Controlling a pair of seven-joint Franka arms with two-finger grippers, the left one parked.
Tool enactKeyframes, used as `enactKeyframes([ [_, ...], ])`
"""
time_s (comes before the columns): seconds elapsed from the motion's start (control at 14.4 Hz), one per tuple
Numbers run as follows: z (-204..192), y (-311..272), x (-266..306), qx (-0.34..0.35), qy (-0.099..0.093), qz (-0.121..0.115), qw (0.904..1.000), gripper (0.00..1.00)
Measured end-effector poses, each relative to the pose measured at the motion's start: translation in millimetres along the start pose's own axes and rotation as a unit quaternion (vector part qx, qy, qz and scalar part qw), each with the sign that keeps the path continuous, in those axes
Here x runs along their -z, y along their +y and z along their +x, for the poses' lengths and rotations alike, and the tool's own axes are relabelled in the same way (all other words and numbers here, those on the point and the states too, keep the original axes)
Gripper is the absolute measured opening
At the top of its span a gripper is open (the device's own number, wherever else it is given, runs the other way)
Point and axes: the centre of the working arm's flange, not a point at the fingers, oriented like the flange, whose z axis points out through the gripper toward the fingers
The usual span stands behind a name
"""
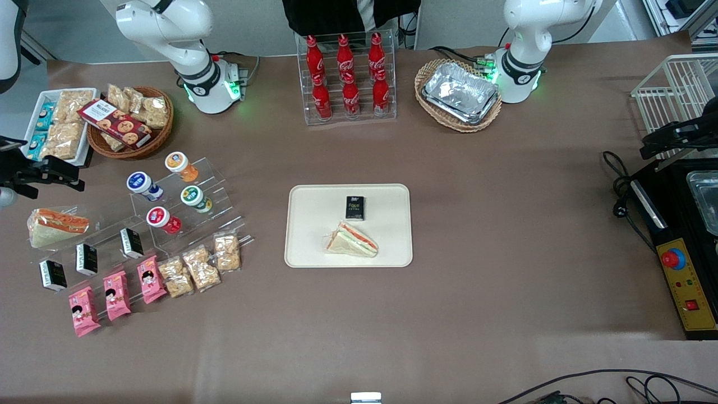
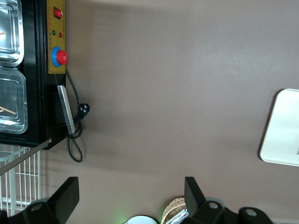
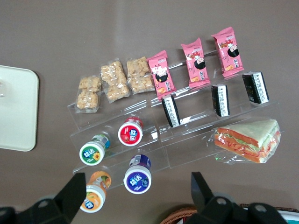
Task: Place green gum on tray
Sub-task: 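Move the right gripper toward the acrylic rack of drink bottles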
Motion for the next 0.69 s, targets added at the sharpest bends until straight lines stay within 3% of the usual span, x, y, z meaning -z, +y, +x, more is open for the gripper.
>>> enactKeyframes([
  [0.69, 0.2, -1.2, 0.7, -0.027, 0.001, 0.001, 0.9996, 1.0],
])
